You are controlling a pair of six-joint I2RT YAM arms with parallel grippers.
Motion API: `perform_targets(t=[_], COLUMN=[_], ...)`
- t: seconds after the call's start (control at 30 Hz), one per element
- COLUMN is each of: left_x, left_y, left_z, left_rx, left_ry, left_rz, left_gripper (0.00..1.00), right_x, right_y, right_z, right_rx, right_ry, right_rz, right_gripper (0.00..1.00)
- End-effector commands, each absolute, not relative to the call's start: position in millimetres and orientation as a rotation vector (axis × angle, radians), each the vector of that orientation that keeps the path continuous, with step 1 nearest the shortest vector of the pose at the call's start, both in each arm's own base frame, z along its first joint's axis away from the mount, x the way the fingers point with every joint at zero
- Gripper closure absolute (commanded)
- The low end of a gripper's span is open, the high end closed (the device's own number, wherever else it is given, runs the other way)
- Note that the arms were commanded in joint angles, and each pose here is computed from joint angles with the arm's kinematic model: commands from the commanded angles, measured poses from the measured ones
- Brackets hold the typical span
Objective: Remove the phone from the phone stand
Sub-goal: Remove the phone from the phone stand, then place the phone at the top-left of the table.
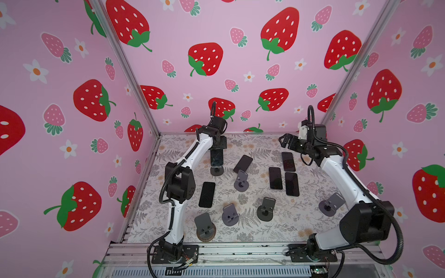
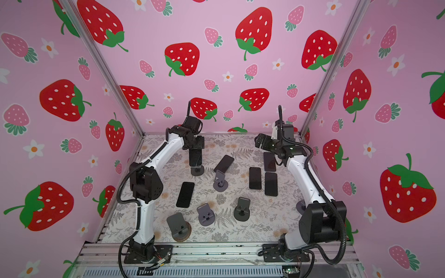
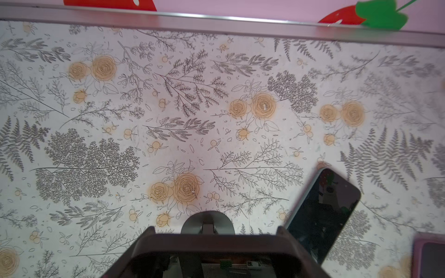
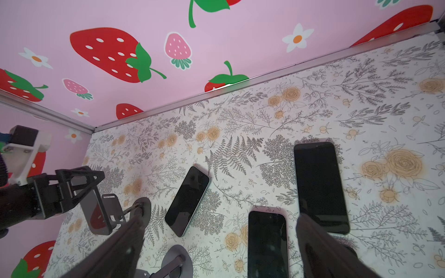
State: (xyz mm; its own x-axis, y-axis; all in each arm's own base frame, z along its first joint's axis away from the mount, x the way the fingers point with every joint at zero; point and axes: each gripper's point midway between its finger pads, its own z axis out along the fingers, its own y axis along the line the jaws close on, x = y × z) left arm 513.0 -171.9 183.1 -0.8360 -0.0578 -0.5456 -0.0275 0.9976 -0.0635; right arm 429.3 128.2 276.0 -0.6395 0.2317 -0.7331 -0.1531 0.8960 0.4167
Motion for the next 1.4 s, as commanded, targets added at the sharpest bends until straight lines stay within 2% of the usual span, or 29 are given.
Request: perform_targets(t=[0.0,0.17,0.4,0.73,0.97,1.37], left_x=[506,498,484,481,482,506], left_y=[-171,-164,-163,-106,-62,-65], left_z=[219,240,239,221,187,105], left_rx=[-0.058,-0.029,0.000,-0.100,-0.233,-0.184], left_ry=[2.509,2.487,2.536,2.560,2.581,2.739], left_rz=[-0.110,-0.077,-0.130,-0.073,-0.054,-0.076], left_gripper=[0.39,0.39,0.41,0.42,0.46,0.48], right_x=[427,427,424,425,428,426], right_y=[126,125,121,104,101,104], right_z=[299,298,299,339,360,375], right_rx=[0.055,0.064,0.092,0.156,0.194,0.223], right_ry=[2.132,2.123,2.115,1.985,1.908,1.869], right_rz=[0.575,0.577,0.567,0.500,0.521,0.576], right_gripper=[0.00,0.00,0.00,0.00,0.00,0.00])
